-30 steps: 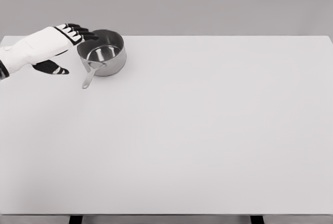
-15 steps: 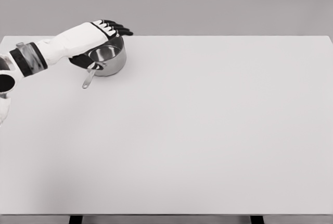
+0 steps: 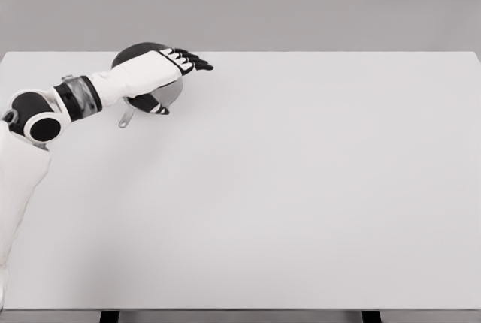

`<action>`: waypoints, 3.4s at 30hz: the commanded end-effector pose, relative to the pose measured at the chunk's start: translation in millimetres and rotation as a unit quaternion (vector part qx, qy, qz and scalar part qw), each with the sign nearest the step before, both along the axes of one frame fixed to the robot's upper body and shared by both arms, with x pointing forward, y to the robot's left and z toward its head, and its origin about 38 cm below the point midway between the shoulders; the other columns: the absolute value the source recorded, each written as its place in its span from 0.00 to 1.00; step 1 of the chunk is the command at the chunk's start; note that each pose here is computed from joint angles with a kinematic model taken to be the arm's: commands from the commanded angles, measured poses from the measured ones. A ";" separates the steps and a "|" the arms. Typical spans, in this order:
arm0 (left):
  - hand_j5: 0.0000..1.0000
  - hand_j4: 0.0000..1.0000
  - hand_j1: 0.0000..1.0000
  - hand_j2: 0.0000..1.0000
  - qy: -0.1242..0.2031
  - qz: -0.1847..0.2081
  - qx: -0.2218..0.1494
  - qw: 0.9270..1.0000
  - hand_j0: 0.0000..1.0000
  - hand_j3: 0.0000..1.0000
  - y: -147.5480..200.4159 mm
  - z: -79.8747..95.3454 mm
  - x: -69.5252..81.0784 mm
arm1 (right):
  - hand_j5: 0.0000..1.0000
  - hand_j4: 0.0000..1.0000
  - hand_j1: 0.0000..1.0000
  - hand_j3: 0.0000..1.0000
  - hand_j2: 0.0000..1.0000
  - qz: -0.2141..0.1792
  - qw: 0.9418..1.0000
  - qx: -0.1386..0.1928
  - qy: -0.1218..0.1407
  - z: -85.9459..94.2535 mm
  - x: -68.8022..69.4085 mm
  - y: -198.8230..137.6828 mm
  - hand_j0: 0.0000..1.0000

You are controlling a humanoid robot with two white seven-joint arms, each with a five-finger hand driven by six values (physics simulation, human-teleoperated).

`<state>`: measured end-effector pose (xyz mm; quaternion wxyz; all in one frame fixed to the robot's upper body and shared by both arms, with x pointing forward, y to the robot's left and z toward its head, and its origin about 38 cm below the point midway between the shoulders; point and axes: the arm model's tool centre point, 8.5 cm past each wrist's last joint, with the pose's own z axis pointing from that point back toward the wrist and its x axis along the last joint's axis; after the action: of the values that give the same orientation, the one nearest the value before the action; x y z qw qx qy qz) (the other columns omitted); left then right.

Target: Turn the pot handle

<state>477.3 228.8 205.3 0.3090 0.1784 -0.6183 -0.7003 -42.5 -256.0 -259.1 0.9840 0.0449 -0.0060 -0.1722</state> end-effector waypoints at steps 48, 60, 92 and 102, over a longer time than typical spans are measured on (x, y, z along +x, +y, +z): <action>1.00 1.00 1.00 1.00 0.014 0.076 0.084 0.994 1.00 1.00 8.9 -30.3 5.0 | 1.00 1.00 1.00 1.00 1.00 0.000 1.000 0.000 0.001 0.0 -0.2 0.1 1.00; 1.00 1.00 1.00 1.00 0.016 0.110 0.118 0.987 1.00 1.00 15.4 -40.1 4.5 | 1.00 1.00 1.00 1.00 1.00 0.000 1.000 0.000 0.000 0.0 0.0 0.0 1.00; 1.00 1.00 1.00 1.00 -0.001 0.124 0.119 0.985 1.00 1.00 27.5 -26.7 2.1 | 1.00 1.00 1.00 1.00 1.00 0.000 1.000 0.000 0.000 0.0 0.0 0.0 1.00; 1.00 1.00 1.00 1.00 -0.004 0.140 0.122 0.983 1.00 1.00 44.9 -22.9 1.4 | 1.00 1.00 1.00 1.00 1.00 0.000 1.000 0.000 0.000 0.0 0.0 0.0 1.00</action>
<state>478.4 269.6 180.5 0.3748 0.2989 -0.4984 -0.7224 -42.5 -256.0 -259.1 0.9840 0.0449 -0.0060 -0.1722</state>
